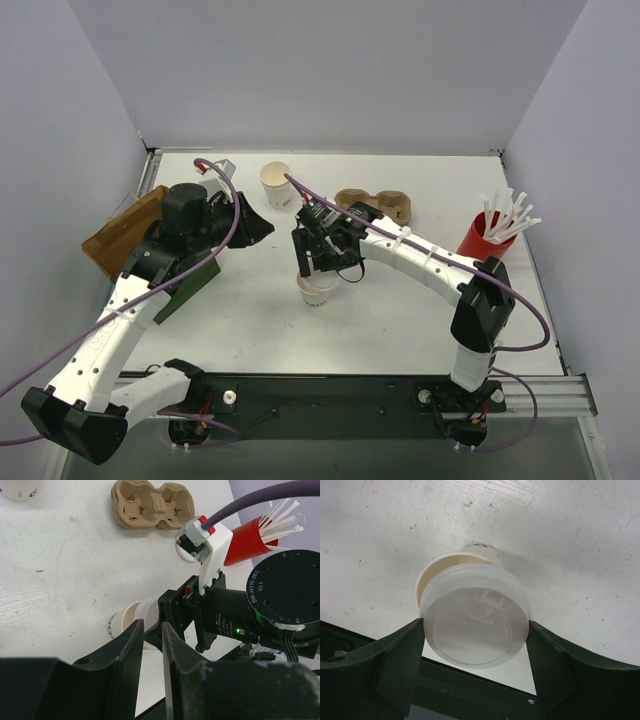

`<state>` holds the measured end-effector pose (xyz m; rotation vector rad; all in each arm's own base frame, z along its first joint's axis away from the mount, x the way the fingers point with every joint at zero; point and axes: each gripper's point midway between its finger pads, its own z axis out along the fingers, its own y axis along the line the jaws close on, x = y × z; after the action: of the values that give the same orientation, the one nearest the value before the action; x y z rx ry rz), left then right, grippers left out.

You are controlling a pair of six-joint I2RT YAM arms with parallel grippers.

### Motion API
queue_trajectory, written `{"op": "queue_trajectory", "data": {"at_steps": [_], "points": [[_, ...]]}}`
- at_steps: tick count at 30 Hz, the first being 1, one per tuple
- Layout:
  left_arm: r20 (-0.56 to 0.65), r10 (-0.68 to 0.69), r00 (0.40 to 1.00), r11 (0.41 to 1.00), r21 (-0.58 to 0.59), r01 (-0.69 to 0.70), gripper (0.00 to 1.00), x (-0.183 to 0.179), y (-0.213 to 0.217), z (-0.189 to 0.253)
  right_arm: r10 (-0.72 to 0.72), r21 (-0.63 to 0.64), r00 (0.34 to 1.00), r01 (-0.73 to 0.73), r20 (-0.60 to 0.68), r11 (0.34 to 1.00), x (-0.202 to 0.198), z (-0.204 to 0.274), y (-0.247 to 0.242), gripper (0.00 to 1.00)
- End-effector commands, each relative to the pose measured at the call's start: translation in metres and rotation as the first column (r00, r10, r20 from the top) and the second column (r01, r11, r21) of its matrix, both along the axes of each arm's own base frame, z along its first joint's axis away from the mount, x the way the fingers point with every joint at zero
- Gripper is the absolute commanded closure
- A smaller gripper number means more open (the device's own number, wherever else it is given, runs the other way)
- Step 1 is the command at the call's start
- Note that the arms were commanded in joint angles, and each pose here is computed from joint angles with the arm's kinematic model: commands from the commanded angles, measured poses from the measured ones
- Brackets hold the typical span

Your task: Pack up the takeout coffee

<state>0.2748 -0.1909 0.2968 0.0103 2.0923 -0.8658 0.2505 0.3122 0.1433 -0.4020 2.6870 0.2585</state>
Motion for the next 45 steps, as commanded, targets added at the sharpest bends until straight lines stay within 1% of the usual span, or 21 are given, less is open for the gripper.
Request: {"op": "queue_trajectory", "data": {"at_steps": [1, 25, 31, 45], "points": [[0.051, 0.010, 0.999, 1.000, 0.000, -0.010, 0.68, 0.001, 0.005, 0.013, 0.023, -0.044, 0.999, -0.022, 0.024, 0.999, -0.001, 0.007, -0.002, 0.34], [0.052, 0.004, 0.999, 1.000, 0.003, -0.004, 0.68, 0.000, 0.004, 0.012, 0.073, -0.146, 0.997, -0.068, 0.027, 0.987, -0.001, -0.008, 0.008, 0.34], [0.055, 0.003, 0.998, 1.000, 0.004, -0.003, 0.68, 0.000, 0.005, 0.013, 0.078, -0.143, 0.996, -0.071, 0.039, 0.987, 0.001, -0.003, 0.009, 0.34], [0.051, 0.001, 0.999, 1.000, 0.008, -0.002, 0.68, 0.001, 0.004, 0.010, 0.089, -0.152, 0.996, -0.085, 0.020, 0.985, -0.001, -0.010, 0.014, 0.35]]}}
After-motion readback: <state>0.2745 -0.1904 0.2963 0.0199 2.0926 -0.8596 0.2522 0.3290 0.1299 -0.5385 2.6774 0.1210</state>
